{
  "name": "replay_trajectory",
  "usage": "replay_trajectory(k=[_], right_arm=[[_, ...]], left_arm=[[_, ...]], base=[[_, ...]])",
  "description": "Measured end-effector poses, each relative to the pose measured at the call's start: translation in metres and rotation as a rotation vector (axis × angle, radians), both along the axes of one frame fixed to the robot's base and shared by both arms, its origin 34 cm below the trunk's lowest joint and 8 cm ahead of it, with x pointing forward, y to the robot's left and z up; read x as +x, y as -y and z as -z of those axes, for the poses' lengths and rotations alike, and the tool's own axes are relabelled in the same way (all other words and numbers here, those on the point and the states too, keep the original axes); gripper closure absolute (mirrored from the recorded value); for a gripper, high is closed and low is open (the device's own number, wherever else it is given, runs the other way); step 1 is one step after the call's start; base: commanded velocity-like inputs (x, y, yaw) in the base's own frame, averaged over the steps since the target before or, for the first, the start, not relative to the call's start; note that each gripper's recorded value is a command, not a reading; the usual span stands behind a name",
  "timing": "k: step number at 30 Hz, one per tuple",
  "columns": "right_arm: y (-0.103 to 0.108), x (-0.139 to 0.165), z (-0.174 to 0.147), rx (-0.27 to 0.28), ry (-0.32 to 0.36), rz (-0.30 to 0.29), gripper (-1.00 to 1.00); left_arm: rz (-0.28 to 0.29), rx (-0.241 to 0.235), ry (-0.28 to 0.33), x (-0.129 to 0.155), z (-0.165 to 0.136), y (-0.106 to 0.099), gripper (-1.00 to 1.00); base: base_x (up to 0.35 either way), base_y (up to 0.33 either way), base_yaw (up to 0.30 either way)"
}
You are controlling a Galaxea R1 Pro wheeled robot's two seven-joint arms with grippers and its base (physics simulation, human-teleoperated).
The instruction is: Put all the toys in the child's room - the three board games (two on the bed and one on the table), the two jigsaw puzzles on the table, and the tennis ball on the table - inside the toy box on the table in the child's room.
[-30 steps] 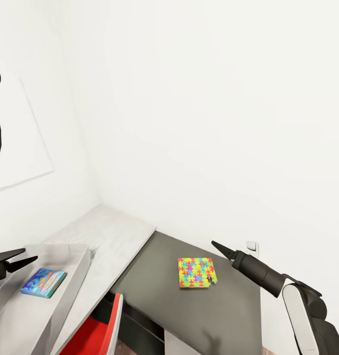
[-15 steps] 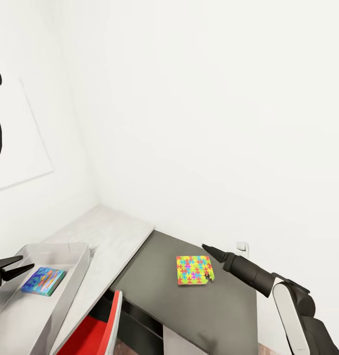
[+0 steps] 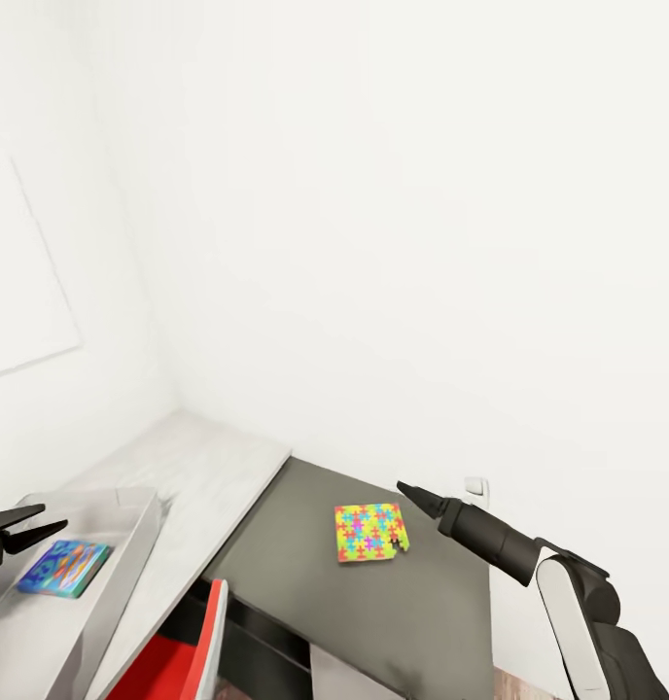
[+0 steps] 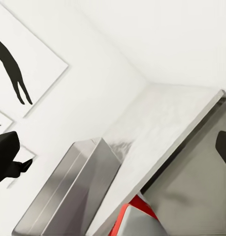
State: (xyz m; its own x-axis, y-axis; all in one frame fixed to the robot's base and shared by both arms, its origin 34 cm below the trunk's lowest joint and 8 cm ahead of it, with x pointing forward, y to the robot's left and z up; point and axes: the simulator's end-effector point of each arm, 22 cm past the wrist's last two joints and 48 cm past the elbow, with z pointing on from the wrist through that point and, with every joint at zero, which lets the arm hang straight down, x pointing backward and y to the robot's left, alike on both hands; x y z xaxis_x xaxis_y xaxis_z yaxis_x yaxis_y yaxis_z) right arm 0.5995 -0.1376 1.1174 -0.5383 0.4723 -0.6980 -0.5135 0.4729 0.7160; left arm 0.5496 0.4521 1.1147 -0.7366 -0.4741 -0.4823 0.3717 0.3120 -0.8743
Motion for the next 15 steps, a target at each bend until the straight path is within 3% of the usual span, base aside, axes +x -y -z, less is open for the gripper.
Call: replay_trajectory(k=[7,15], right_arm=[[0.0,-0.001,-0.004,0.0,0.009,0.0,-1.0],[0.001,-0.003,-0.009,-0.002,0.021,-0.001,-1.0]], left_arm=[[0.0,0.007,0.021,-0.001,-0.006,-0.001,-1.0],[0.0,0.035,0.065,-0.003,-0.015,-0.005,-1.0]], base=[[-0.193,-0.053,-0.201],[-0.031,-0.017,-0.203]])
